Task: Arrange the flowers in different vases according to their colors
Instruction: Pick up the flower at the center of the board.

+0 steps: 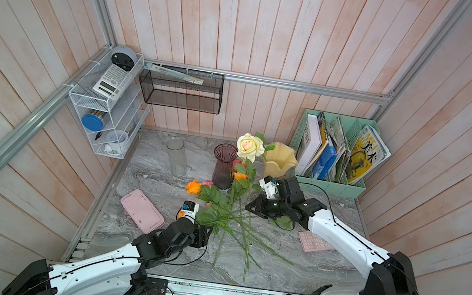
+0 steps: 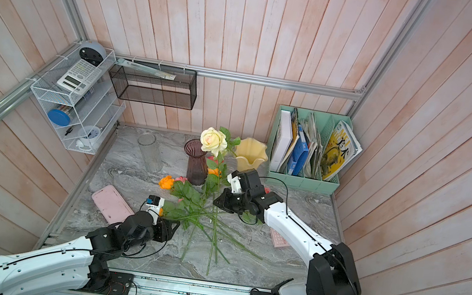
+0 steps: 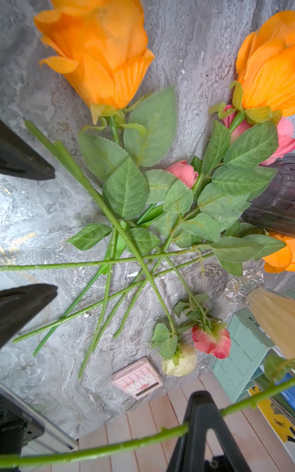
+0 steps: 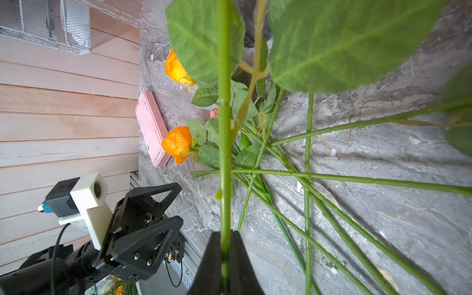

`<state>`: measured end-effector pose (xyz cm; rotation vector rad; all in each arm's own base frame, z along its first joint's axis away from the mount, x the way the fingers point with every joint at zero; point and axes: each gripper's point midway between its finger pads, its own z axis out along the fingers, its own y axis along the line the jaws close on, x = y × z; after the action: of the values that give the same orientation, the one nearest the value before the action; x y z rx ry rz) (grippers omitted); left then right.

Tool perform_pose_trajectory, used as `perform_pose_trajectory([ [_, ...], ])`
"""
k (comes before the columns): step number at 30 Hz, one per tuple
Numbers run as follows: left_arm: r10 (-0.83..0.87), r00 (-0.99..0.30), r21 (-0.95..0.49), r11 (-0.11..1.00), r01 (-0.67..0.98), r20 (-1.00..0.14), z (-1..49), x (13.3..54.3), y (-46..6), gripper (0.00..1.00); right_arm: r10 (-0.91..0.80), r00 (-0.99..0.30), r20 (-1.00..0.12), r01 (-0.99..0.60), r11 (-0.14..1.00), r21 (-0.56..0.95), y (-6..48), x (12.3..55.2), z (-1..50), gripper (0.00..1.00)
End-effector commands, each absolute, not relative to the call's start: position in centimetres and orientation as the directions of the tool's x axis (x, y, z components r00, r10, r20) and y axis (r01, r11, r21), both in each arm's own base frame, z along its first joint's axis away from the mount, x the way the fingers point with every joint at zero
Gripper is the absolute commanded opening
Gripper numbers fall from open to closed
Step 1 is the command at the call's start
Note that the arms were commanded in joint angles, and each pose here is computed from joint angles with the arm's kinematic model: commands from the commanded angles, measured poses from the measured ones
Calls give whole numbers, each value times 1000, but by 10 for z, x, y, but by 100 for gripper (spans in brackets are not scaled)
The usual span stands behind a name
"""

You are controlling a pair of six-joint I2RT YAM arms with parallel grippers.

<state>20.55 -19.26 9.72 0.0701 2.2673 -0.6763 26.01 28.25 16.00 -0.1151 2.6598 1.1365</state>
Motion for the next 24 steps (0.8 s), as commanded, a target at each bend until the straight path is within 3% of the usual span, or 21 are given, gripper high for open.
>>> perform_pose_trajectory([
  [1, -164, -710, -464, 850, 251, -685, 100, 206, -193, 70, -10, -959, -284, -215, 677, 704, 287, 254, 181, 0],
  [24, -162, -710, -466, 847, 257, -686, 97, 205, -193, 70, -119, -926, -358, -344, 658, 670, 305, 176, 221, 0],
])
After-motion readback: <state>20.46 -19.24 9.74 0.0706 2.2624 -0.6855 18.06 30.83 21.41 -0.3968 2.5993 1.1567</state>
